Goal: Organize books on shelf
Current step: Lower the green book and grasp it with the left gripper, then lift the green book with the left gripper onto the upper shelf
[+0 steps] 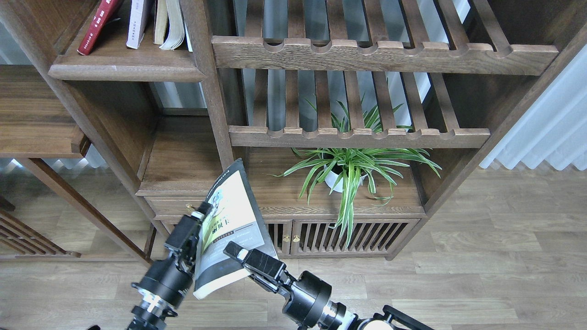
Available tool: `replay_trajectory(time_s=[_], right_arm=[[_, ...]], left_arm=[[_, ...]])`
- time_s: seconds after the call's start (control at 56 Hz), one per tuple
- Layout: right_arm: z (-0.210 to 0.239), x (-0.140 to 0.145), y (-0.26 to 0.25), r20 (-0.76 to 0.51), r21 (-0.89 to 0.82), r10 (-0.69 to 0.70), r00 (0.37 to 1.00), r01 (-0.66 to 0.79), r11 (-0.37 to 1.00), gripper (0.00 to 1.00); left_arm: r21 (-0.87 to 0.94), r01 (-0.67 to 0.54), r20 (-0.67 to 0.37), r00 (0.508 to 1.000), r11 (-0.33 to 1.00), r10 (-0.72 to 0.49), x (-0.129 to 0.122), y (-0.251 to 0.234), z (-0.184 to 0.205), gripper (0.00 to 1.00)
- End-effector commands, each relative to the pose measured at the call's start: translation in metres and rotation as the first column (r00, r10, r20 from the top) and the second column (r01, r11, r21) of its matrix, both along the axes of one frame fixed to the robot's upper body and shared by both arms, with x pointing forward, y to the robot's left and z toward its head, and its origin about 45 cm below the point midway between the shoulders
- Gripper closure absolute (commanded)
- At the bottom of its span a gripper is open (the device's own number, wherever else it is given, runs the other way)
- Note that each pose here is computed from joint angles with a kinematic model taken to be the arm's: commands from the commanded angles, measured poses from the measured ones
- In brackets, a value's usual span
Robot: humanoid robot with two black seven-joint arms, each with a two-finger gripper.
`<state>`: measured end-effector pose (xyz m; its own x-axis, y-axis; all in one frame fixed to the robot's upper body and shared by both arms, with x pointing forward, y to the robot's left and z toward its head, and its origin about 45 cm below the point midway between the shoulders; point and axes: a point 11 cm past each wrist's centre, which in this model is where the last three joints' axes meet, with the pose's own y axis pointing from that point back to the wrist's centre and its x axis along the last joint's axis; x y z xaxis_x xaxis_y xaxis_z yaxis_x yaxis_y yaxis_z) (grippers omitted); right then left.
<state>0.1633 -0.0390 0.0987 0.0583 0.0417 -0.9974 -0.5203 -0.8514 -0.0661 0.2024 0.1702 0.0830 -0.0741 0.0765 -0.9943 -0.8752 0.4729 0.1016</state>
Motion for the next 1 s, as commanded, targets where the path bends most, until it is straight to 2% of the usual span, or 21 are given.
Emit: replay_trajectory(time_s=[0.0,0.214,0.571,0.679,0.714,0.786,0.804,0.857,0.875,0.893,0.911,0.929,0.982], right_arm=[[-0.001,-0.002,0.000,-0.003,-0.004,0.002,1.000,-0.002,1.000,0.95],[-0.001,0.002,-0.003,0.000,-0.005,-0.013,1.000,0.013,1.000,0.94],[-0.009,0.017,-0.017,-0.002,-0.034,-0.072,0.997,0.072,0.997,0.93],[-0.018,0.028,-0.030,-0.004,-0.070,-0.111,0.994,0.110,0.991,0.89],[-0.021,0.034,-0.035,0.000,-0.087,-0.124,0.992,0.124,0.989,0.82],[-0.025,0.041,-0.040,0.020,-0.120,-0.125,0.992,0.126,0.985,0.57],[-0.026,0.042,-0.041,0.033,-0.133,-0.118,0.992,0.121,0.984,0.48],[-0.028,0.043,-0.041,0.052,-0.155,-0.105,0.993,0.112,0.982,0.33],[-0.028,0.043,-0.042,0.057,-0.158,-0.105,0.993,0.113,0.981,0.26],[-0.028,0.045,-0.043,0.063,-0.164,-0.108,0.992,0.117,0.979,0.11],[-0.028,0.045,-0.044,0.065,-0.165,-0.108,0.992,0.118,0.979,0.05],[-0.028,0.048,-0.047,0.066,-0.166,-0.122,0.990,0.131,0.977,0.00],[-0.029,0.050,-0.052,0.061,-0.167,-0.144,0.988,0.153,0.974,0.00]], left_arm=[[0.011,0.015,-0.010,1.000,1.000,-0.014,-0.004,-0.001,-0.004,0.98],[0.021,0.011,0.002,1.000,1.000,-0.011,-0.001,0.004,-0.002,1.00],[0.112,0.004,0.019,1.000,0.994,-0.006,0.002,0.040,-0.001,1.00],[0.148,0.004,0.028,1.000,0.989,-0.008,0.004,0.052,0.000,1.00],[0.161,0.001,0.034,0.999,0.987,-0.007,0.005,0.057,0.001,1.00],[0.185,-0.002,0.046,0.999,0.983,-0.007,0.008,0.064,0.003,1.00],[0.194,-0.004,0.050,0.999,0.981,-0.006,0.009,0.067,0.003,1.00],[0.206,-0.006,0.054,0.999,0.979,-0.005,0.010,0.071,0.004,1.00],[0.210,-0.007,0.056,0.998,0.978,-0.005,0.010,0.073,0.004,1.00],[0.213,-0.009,0.059,0.998,0.977,-0.004,0.011,0.074,0.005,1.00],[0.215,-0.010,0.060,0.998,0.977,-0.003,0.012,0.075,0.005,1.00],[0.218,-0.013,0.062,0.998,0.976,-0.001,0.012,0.077,0.006,1.00],[0.222,-0.015,0.068,0.998,0.975,0.000,0.014,0.079,0.007,1.00]])
